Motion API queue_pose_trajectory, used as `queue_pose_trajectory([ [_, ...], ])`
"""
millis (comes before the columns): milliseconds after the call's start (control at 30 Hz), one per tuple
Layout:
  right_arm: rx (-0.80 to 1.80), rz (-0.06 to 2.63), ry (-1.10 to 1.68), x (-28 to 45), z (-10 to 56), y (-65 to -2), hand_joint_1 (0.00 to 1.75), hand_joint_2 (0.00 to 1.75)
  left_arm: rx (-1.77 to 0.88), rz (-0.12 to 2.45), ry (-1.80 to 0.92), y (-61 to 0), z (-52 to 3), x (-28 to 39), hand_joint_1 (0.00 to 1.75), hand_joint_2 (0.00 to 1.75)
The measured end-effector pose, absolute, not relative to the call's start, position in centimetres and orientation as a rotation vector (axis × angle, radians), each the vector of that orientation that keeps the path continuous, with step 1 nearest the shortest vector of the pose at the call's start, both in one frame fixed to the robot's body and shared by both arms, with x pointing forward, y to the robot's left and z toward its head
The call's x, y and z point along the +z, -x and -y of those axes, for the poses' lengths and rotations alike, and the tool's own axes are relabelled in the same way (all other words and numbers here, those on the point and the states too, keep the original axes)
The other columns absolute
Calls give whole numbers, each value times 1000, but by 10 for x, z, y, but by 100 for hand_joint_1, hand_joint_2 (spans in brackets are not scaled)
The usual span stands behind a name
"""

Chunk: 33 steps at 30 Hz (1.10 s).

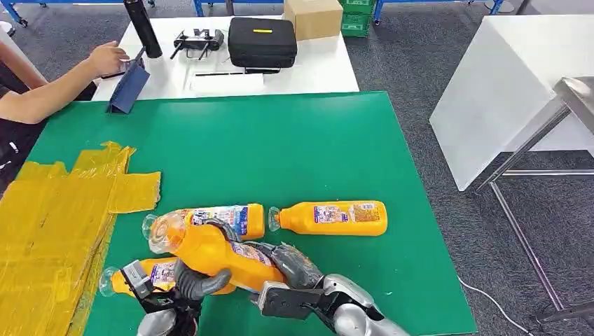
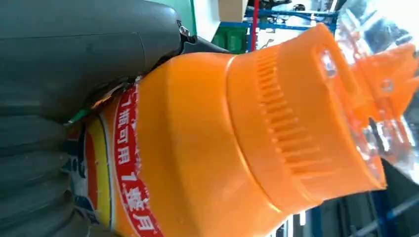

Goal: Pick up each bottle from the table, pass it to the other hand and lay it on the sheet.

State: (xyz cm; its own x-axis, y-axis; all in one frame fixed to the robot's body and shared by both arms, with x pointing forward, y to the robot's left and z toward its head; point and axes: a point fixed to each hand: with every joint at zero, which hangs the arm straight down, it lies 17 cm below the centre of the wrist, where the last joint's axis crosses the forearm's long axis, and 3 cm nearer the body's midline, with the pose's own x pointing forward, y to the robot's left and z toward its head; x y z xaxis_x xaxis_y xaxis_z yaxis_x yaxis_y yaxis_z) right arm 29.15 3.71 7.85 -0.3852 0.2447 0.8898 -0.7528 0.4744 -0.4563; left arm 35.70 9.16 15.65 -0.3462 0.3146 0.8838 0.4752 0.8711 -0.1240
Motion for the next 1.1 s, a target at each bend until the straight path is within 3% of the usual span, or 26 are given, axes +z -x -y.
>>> queue_pose_trajectory([
  [33, 1138, 1645, -450, 82, -38, -291, 0, 175, -159, 1960, 608, -357, -97, 160, 175, 175],
  [67, 1126, 1662, -456, 86, -38, -291, 0, 0, -113, 1952, 684, -355, -105, 165, 175, 175],
  [167, 1105, 1680, -458, 90, -34, -296, 0, 0, 27, 1954, 859, -356, -146, 184, 175, 175],
  [333, 1067, 1698, -438, 99, -25, -311, 0, 0, 17, 2019, 686, -379, -216, 195, 175, 175],
  [600, 1048, 1707, -433, 103, -23, -316, 0, 0, 3, 2056, 592, -384, -242, 202, 175, 175],
  [667, 1040, 1702, -423, 103, -23, -319, 0, 0, -64, 2086, 331, -399, -256, 198, 175, 175],
  [733, 1030, 1695, -411, 106, -25, -324, 0, 0, -174, 2109, -127, -422, -287, 202, 175, 175],
  [967, 1028, 1693, -410, 106, -25, -325, 0, 0, -180, 2110, -173, -424, -291, 204, 175, 175],
  [1000, 1026, 1681, -409, 112, -32, -335, 0, 0, -198, 2131, -698, -438, -339, 239, 175, 175],
  [1033, 1029, 1676, -408, 113, -34, -338, 0, 175, -213, 2133, -811, -439, -347, 250, 175, 175],
  [1067, 1037, 1658, -415, 114, -41, -345, 0, 175, -268, 2124, -1046, -440, -358, 270, 175, 175],
  [1100, 1097, 1597, -466, 121, -77, -357, 0, 175, -549, 1990, -1516, -461, -356, 286, 175, 175],
])
